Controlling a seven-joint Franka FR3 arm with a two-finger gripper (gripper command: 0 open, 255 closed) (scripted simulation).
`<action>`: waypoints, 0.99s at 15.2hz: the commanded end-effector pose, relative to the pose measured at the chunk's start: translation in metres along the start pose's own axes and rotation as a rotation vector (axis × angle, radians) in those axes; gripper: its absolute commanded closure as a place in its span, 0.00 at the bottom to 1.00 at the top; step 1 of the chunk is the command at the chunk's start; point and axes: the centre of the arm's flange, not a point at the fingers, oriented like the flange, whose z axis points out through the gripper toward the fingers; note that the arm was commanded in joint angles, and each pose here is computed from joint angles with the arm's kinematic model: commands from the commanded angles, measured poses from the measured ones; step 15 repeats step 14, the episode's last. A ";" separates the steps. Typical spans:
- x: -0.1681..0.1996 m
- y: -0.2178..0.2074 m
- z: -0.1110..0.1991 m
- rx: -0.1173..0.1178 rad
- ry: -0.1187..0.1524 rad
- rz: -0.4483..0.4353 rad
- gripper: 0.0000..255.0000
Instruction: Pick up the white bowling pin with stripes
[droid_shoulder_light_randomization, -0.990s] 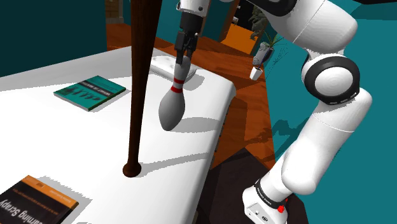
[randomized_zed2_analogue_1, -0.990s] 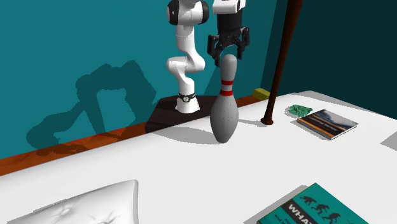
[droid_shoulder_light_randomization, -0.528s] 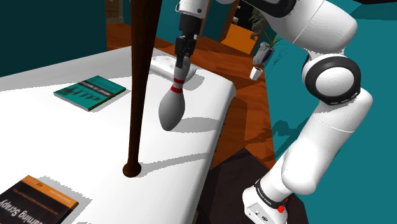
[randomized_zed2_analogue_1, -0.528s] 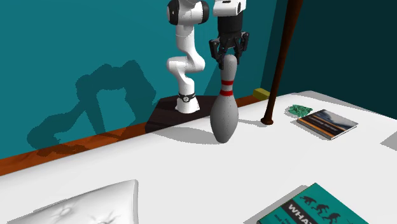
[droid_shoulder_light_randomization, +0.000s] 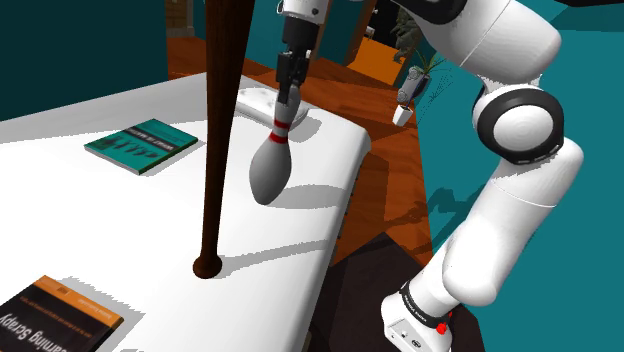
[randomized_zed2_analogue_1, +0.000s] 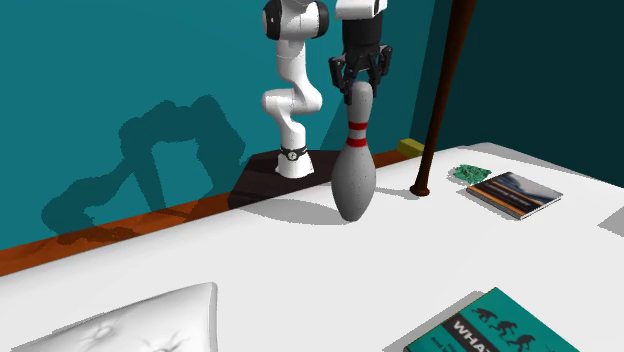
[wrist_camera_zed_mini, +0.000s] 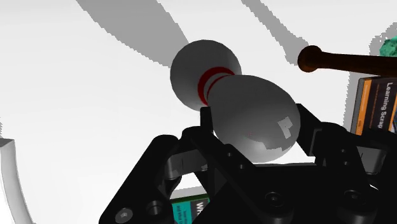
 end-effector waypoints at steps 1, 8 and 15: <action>-0.001 -0.001 -0.010 0.000 0.001 0.000 1.00; -0.005 -0.007 -0.047 0.000 0.001 0.000 1.00; -0.008 -0.011 -0.068 0.000 0.001 0.000 1.00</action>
